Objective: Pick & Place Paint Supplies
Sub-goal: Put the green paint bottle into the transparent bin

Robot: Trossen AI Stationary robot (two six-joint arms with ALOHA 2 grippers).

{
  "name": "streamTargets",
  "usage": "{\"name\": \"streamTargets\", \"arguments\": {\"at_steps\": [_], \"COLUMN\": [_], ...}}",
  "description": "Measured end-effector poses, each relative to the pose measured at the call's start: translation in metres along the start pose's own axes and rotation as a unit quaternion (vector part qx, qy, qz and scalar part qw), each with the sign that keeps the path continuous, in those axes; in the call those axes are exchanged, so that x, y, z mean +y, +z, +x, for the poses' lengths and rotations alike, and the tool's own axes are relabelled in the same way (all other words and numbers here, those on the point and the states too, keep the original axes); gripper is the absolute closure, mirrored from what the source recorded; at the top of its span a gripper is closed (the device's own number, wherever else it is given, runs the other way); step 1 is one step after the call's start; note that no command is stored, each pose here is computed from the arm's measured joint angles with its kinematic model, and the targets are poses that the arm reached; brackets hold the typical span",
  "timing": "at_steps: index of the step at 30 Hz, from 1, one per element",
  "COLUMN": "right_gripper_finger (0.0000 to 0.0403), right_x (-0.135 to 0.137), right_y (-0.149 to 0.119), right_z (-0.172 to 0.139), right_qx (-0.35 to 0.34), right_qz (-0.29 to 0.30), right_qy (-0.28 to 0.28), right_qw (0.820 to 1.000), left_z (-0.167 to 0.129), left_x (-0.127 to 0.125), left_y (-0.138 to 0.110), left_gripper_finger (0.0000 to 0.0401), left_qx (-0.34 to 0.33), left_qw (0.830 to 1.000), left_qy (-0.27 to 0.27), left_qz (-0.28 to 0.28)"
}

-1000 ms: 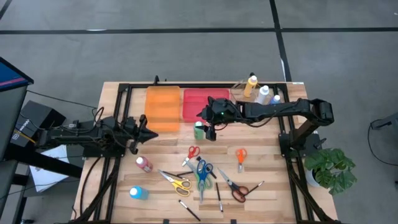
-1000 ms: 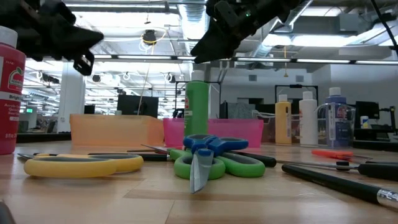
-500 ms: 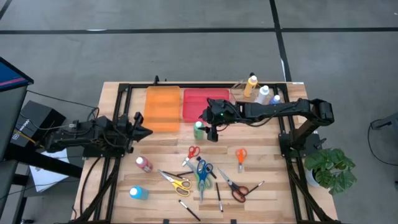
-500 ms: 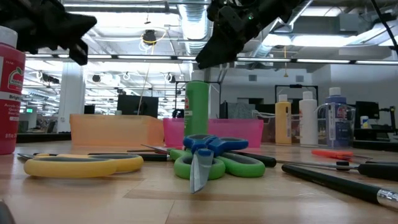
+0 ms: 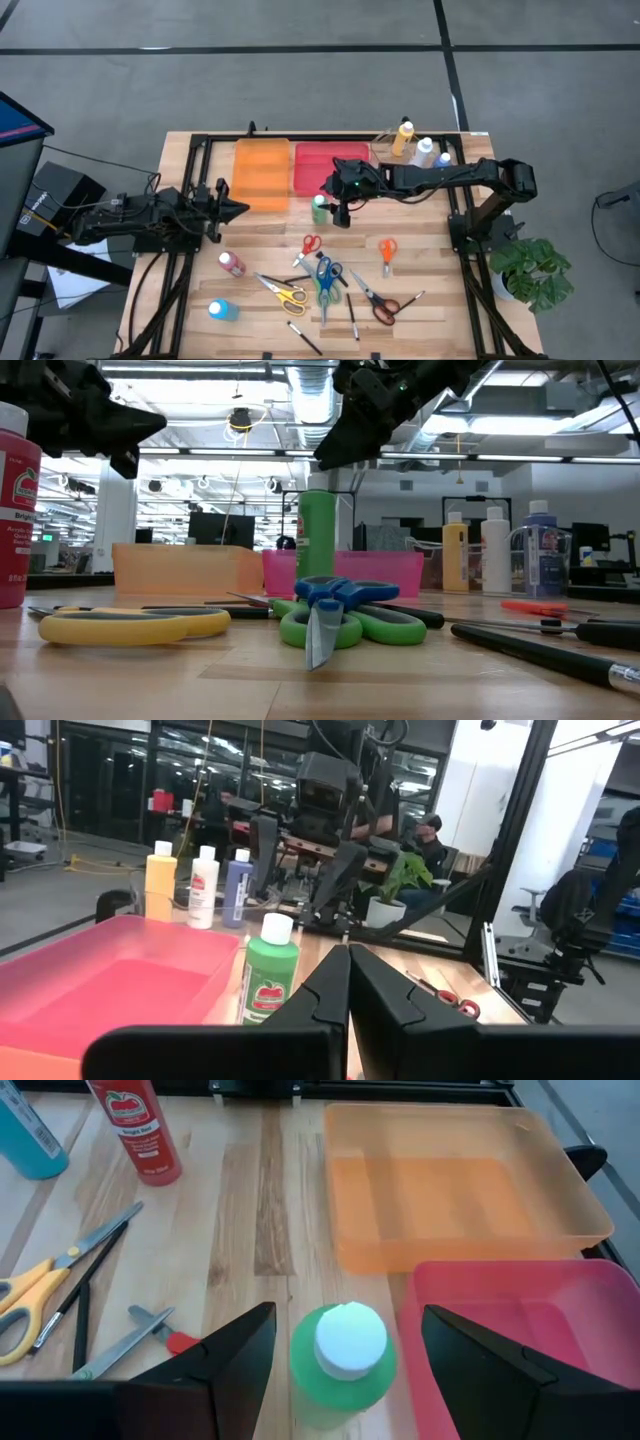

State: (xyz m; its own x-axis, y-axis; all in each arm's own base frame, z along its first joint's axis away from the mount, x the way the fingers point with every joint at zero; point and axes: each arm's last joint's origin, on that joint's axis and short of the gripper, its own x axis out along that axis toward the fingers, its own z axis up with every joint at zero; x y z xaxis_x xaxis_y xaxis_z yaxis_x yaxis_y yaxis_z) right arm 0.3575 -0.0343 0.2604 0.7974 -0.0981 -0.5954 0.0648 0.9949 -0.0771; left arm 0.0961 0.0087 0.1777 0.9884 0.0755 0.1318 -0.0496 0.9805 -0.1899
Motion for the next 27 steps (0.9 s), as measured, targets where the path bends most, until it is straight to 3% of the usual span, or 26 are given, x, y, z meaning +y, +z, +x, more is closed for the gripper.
{"name": "streamTargets", "arguments": {"at_steps": [21, 27], "right_gripper_finger": [0.0154, 0.0154], "right_x": [-0.014, -0.01], "right_y": [-0.001, 0.0], "right_z": [0.0, 0.0], "right_qx": [0.001, -0.002], "right_qz": [0.029, 0.026], "right_qy": [-0.015, 0.003], "right_qw": [0.999, 1.0], "left_z": [0.005, 0.007], "left_x": [0.001, 0.002], "left_y": [-0.006, -0.01], "left_gripper_finger": [0.04, 0.04], "left_qx": [0.037, 0.054], "left_qw": [0.999, 0.998], "left_qy": [0.009, 0.012], "left_qz": [-0.001, -0.001]}}
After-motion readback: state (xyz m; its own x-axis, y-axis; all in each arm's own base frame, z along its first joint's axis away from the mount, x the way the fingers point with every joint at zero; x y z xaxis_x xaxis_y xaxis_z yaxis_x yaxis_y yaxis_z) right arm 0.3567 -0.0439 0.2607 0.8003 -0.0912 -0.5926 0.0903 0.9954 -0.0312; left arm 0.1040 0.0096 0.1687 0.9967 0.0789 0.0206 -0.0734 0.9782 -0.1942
